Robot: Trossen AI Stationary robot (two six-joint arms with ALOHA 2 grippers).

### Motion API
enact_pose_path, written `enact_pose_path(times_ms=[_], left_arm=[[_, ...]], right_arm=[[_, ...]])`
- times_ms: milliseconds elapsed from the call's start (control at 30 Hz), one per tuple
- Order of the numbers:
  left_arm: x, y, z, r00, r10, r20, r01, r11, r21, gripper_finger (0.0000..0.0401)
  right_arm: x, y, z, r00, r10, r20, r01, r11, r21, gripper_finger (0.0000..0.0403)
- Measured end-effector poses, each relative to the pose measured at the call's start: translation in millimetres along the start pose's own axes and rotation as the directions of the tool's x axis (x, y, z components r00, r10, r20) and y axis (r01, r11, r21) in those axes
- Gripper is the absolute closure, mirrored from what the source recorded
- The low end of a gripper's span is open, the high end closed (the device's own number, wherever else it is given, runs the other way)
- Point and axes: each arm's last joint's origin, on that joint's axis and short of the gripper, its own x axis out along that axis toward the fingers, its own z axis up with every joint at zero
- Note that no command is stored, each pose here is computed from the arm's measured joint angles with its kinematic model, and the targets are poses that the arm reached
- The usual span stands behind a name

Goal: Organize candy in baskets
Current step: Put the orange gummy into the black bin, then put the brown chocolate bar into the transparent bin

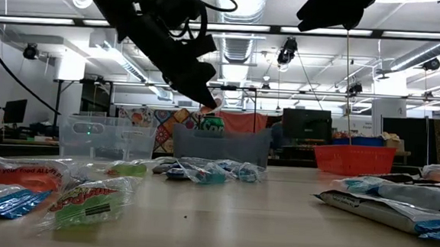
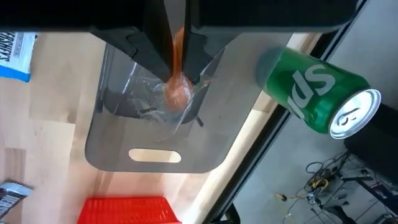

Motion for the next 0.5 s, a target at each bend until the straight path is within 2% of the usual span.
enact_pose_path(times_ms=[167,500], left_arm=[[-0.7,1.1,0.9,1.0,0.002,0.006,-0.002,1.0,-0.007,0.0373],[-1.4,2.1,3.3,1.0,0.006,0.018,-0.006,1.0,-0.013,0.0288]], right_arm=[[0.0,-0.1,-0.2,1.0,0.0,-0.002,0.0,0.999,0.034,0.0209],[0.0,-0.1,-0.2,1.0,0.0,-0.002,0.0,0.999,0.049,0.0209]])
